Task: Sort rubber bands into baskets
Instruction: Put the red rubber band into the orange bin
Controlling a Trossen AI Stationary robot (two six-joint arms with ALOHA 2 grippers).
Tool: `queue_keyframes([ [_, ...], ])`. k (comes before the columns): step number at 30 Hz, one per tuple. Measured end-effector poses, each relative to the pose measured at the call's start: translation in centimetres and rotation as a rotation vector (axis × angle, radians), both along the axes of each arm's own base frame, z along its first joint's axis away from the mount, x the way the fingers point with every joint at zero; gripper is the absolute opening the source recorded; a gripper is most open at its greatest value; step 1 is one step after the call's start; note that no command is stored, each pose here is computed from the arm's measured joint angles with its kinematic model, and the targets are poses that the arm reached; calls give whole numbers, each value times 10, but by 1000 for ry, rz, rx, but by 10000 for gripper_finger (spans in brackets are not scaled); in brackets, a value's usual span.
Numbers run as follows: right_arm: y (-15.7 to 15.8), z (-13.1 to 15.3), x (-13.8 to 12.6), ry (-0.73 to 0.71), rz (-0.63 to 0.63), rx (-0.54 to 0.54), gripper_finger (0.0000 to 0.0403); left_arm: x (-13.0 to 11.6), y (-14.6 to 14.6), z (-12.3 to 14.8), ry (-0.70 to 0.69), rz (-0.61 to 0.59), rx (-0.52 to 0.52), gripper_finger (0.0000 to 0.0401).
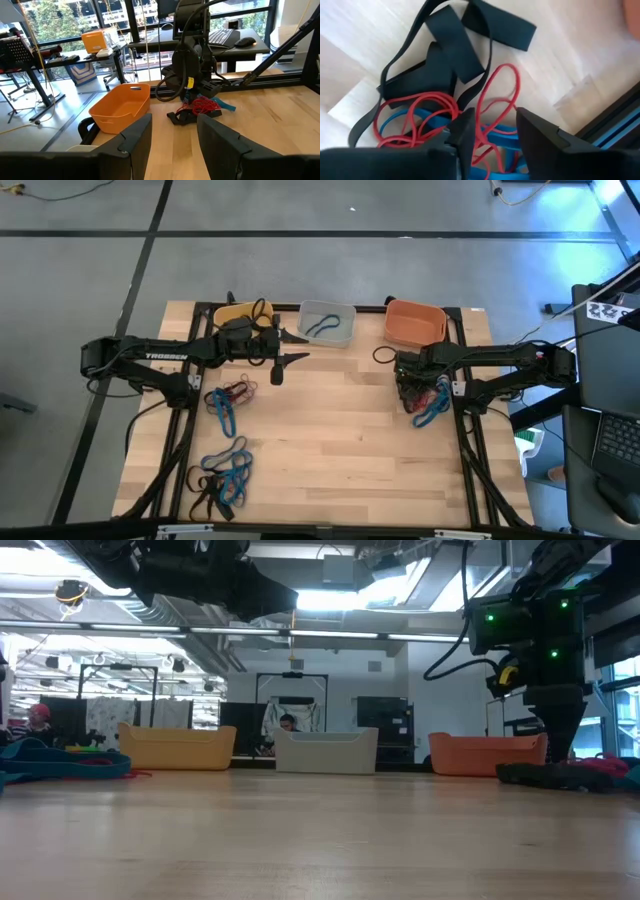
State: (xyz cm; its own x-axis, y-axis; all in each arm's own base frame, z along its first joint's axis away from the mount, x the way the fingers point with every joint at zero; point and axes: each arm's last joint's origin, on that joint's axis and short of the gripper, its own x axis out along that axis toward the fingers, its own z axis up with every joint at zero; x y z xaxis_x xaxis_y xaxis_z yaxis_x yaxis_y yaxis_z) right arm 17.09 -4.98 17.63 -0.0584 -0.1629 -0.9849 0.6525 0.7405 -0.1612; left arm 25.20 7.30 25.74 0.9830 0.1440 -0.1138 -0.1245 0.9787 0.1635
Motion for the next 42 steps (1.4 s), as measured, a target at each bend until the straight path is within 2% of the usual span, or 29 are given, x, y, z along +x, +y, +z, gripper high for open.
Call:
queue_keyframes([
  [7, 0, -4, 3, 7, -3, 35, 90, 0, 0, 0, 0, 0, 0, 155],
  [17, -2, -14, 7, 70, 24, 7, 74, 0, 0, 0, 2, 0, 2, 155],
  [20, -2, -14, 7, 69, 26, 14, 48, 0, 0, 0, 3, 1, 2, 155],
  [23, 0, -14, 7, 52, 22, 86, 14, 0, 0, 0, 3, 1, 2, 155],
  [26, 0, -14, 8, 51, 40, 99, 6, 0, 0, 0, 3, 4, 3, 155],
  [32, -2, -14, 7, 75, 52, 26, 3, 0, 0, 0, 3, 4, 2, 155],
  [36, -2, -11, 8, 69, 56, 16, 3, 0, 0, 0, 3, 4, 3, 155],
  [42, -6, 12, 13, 25, 76, -80, 1, 0, 1, 0, 2, 6, 3, 155],
])
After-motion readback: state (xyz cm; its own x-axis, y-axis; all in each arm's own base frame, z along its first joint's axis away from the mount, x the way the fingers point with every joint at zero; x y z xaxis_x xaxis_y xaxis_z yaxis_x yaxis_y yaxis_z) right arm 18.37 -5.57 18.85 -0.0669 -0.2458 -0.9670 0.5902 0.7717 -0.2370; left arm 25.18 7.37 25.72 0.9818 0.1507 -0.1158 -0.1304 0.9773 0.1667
